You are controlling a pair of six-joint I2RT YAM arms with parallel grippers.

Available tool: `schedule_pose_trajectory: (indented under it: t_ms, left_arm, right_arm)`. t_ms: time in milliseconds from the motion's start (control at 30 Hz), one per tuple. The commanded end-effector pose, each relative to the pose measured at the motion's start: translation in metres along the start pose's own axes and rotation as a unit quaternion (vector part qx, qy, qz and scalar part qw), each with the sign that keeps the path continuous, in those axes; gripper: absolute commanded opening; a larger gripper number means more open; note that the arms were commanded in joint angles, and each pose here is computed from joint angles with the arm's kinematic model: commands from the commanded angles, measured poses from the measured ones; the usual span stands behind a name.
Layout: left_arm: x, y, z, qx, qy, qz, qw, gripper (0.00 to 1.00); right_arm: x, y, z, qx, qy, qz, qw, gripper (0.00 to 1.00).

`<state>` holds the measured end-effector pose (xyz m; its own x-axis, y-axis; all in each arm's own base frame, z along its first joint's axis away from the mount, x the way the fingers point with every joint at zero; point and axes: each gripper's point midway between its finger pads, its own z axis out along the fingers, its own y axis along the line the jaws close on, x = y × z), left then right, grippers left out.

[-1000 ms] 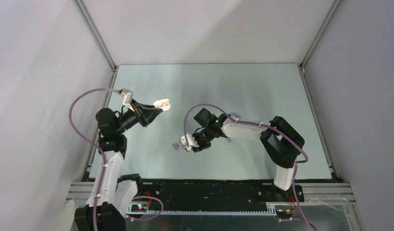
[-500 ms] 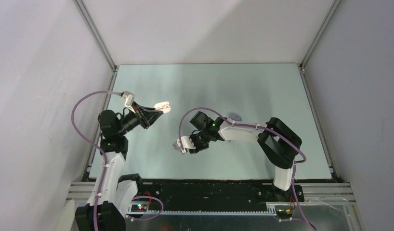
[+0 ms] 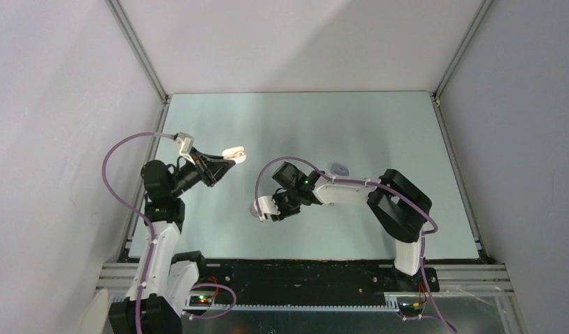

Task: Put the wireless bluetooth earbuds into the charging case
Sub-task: Pick up the left earbud from the center of the board.

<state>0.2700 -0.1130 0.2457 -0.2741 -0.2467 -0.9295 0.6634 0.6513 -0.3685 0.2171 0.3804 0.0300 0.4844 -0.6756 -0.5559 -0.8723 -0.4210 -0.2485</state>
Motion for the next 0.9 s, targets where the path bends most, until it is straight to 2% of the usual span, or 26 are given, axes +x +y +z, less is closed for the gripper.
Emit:
schedule_pose_trajectory:
  t_ms: [0, 367, 667, 867]
  left_arm:
    - [-0.004, 0.003, -0.001, -0.004, -0.011, 0.024, 1.000, 0.00]
    - [-0.006, 0.008, 0.001, -0.012, -0.014, 0.020, 1.000, 0.00]
    - [-0.007, 0.009, 0.001, -0.015, -0.015, 0.021, 1.000, 0.00]
    - [-0.007, 0.009, 0.001, -0.015, -0.014, 0.020, 1.000, 0.00]
  right_arm:
    - [0.001, -0.008, 0.000, 0.011, 0.010, 0.009, 1.000, 0.32]
    - [0.005, -0.035, -0.008, 0.076, 0.022, 0.044, 0.996, 0.30]
    - [0.002, -0.037, -0.012, 0.082, 0.013, 0.057, 0.995, 0.17]
    - [0.000, -0.042, -0.010, 0.086, 0.009, 0.089, 0.992, 0.18]
